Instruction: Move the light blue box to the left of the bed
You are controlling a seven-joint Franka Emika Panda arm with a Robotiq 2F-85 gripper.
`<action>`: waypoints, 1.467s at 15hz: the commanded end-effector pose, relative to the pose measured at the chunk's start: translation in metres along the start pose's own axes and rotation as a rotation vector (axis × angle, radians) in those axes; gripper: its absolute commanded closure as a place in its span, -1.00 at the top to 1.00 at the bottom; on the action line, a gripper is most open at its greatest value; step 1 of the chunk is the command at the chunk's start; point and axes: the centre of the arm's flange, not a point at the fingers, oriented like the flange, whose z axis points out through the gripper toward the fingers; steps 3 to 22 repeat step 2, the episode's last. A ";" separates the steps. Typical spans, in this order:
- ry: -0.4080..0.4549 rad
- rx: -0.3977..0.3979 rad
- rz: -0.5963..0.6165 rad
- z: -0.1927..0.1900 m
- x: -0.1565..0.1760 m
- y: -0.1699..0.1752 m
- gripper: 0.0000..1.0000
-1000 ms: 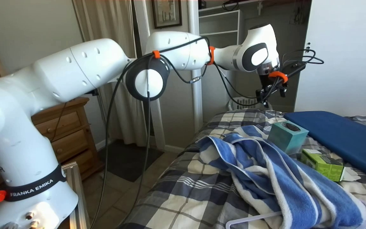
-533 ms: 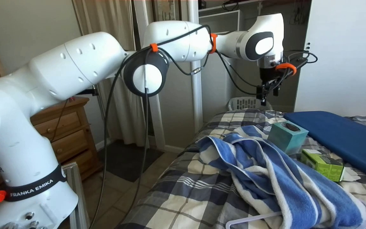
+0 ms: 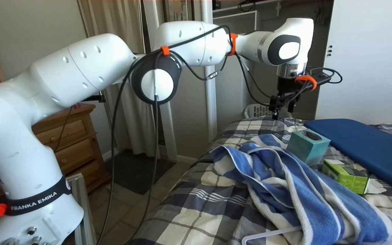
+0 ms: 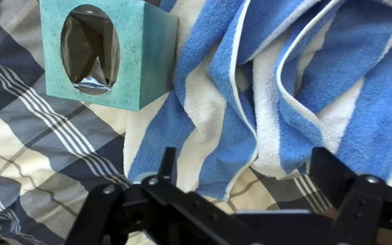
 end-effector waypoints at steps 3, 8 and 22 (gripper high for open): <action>0.001 0.000 0.005 0.000 0.000 0.000 1.00; 0.001 0.000 0.005 0.000 0.000 0.000 1.00; 0.001 0.000 0.005 0.000 0.000 0.000 1.00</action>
